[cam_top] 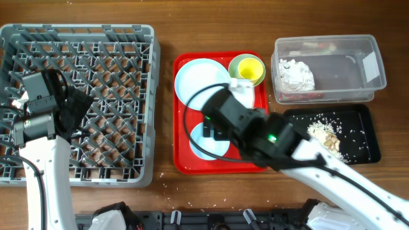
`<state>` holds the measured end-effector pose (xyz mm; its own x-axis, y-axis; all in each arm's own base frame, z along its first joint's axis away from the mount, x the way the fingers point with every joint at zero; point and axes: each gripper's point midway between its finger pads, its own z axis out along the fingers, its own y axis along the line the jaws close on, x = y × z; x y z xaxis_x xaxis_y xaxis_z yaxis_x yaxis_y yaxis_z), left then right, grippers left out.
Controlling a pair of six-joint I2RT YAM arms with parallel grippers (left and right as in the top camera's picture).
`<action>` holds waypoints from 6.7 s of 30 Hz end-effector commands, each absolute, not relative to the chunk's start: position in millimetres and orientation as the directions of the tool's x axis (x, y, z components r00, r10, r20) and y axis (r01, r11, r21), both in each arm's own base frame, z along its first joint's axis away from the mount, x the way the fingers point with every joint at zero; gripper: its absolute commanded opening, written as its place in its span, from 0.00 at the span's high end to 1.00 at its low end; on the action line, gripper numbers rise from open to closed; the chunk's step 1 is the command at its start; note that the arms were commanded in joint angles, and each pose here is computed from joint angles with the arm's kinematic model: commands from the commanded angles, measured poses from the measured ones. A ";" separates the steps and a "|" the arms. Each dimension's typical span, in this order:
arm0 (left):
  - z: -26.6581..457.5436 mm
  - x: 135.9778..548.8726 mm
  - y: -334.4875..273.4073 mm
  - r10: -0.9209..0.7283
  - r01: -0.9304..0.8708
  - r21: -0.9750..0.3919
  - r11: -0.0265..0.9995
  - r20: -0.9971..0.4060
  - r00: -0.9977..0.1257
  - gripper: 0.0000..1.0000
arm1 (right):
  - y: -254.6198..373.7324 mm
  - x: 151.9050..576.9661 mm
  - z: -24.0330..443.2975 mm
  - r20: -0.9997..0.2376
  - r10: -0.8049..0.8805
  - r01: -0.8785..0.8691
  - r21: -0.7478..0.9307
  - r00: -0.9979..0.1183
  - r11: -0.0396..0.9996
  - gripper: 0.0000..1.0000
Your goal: Sort waste into correct bins and load items into the dishwasher rack
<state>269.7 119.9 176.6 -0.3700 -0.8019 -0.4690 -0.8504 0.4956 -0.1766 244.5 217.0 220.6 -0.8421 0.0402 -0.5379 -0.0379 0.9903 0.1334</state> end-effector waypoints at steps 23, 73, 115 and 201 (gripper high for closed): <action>137.6 197.3 -179.1 -0.189 -0.170 -0.288 0.943 -0.040 -0.981 0.08 | 109.6 249.5 241.5 -0.562 0.220 0.249 0.025 -0.797 0.968 0.00; 6.8 217.5 -233.7 -0.060 -0.062 0.007 0.998 -0.126 -0.990 0.65 | 111.7 253.9 241.4 -0.568 0.227 0.253 0.035 -0.791 0.967 0.00; 293.2 381.4 -16.4 -0.446 0.029 -0.533 0.845 -0.735 -0.510 0.96 | 112.2 254.4 241.7 -0.570 0.229 0.253 0.037 -0.790 0.967 0.00; 3.0 322.2 -261.4 0.507 0.599 -0.192 0.777 -0.374 -0.777 0.33 | 112.2 254.5 241.8 -0.570 0.229 0.253 0.038 -0.789 0.967 0.00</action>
